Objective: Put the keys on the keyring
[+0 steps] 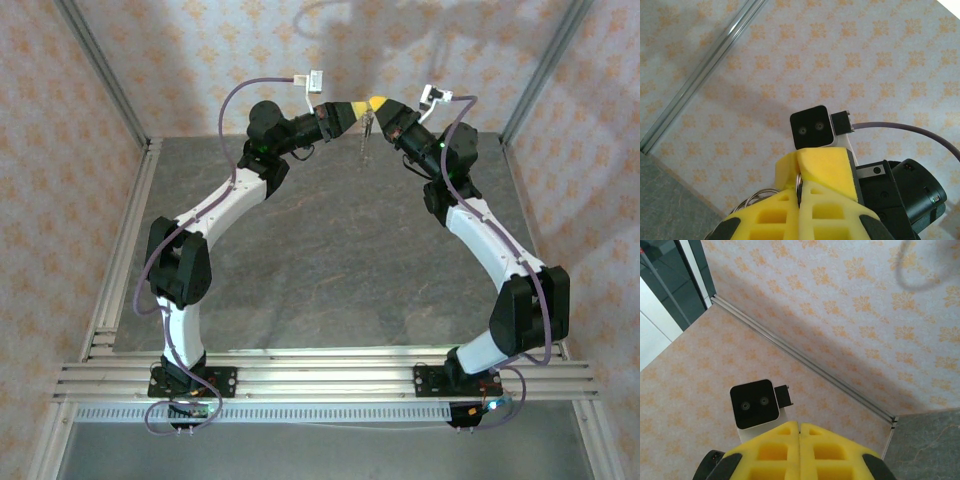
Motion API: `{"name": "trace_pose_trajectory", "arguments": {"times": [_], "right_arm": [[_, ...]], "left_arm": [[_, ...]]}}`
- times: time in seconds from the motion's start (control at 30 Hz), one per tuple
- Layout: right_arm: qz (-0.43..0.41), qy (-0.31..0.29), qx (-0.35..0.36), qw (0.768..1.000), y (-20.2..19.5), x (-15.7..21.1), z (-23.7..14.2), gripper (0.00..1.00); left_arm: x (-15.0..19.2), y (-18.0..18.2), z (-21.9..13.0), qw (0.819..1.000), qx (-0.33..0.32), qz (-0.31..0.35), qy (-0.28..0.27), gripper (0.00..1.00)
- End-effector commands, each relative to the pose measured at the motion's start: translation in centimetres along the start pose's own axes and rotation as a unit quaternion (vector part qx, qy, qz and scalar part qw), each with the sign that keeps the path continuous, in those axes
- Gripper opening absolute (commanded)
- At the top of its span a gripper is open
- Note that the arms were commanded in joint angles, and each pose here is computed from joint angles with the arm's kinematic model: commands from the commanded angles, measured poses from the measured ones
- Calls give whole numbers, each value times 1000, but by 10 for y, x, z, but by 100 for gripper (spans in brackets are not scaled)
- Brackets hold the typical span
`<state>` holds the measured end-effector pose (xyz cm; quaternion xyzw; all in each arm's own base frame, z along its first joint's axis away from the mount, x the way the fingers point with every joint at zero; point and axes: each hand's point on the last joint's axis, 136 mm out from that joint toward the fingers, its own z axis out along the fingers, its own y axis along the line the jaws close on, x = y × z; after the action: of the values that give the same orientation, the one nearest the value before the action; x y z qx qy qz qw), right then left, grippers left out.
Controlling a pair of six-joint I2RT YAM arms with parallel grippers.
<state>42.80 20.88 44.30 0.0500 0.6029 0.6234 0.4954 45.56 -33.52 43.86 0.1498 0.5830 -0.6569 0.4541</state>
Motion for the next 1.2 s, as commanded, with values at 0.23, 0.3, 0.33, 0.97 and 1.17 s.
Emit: {"name": "trace_pose_trajectory", "arguments": {"times": [0.23, 0.3, 0.33, 0.97, 1.17], "right_arm": [[-12, 64, -19, 998, 12, 20, 7, 10], [-14, 64, -16, 998, 11, 20, 6, 0], [-14, 64, -14, 998, 9, 21, 6, 0], [-51, 107, 2, 993, -6, -1, -8, 0], [-56, 138, -9, 989, -9, -2, -9, 0]], "left_arm": [[-23, -52, 3, 997, 46, 54, -17, 0], [-22, -52, 3, 997, 46, 53, -17, 0], [-22, -52, 3, 997, 46, 53, -17, 0], [-42, -34, -24, 997, -8, 71, 4, 35], [-35, -28, -23, 996, -6, 76, 50, 39]]}}
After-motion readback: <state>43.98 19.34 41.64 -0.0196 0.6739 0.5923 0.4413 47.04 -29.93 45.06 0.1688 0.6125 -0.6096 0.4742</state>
